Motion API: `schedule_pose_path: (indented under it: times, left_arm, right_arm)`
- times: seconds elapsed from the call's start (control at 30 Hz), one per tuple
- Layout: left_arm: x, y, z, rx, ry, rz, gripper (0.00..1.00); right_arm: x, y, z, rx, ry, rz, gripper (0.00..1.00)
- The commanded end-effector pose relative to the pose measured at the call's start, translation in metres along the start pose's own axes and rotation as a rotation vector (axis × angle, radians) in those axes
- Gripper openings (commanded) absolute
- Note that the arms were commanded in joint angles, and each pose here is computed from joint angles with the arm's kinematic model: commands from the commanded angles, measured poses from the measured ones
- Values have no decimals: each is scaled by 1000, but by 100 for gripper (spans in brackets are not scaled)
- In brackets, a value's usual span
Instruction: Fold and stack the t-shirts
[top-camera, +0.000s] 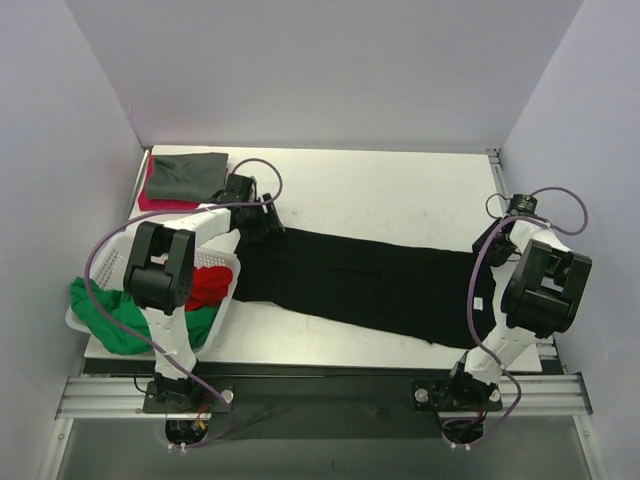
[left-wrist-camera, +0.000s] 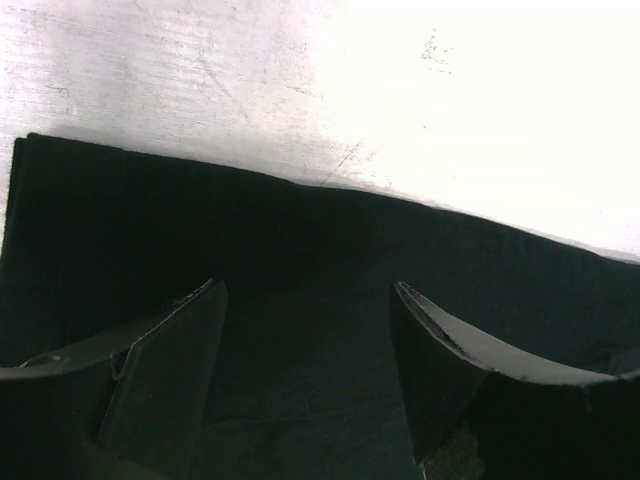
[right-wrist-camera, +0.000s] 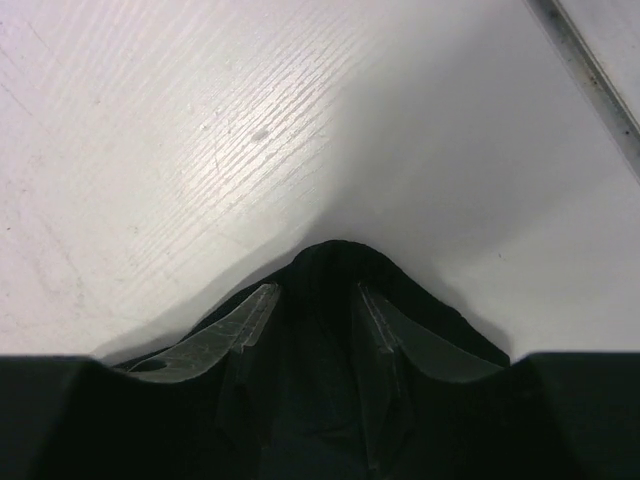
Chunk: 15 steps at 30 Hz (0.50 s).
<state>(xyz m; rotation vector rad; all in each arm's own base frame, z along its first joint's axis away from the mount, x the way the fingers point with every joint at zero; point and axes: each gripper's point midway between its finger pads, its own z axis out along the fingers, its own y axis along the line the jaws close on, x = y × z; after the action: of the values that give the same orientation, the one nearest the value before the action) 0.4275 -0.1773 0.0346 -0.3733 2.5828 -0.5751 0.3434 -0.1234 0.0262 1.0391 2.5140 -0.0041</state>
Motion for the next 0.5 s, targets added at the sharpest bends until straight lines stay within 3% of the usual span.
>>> schedule_pose_path:
  times: [0.0,0.07,0.1,0.17,0.47]
  left_arm:
    - [5,22,15,-65,21,-8,77]
    - [6,25,15,-70,25,-13,77]
    - [6,26,15,-75,25,-18,77]
    - [7,32,14,-94,26,-32,77]
    - [9,54,9,-163,22,-71,77]
  right_arm:
    - [-10,3,-1,-12,-17,-5,33]
    - [-11,0,0,1,-21,-5,24]
    - [-12,-2,-1,14,-28,-5,11]
    - [-12,-6,-2,32,-32,-5,2]
    - [-12,-38,-12,163,-82,32,0]
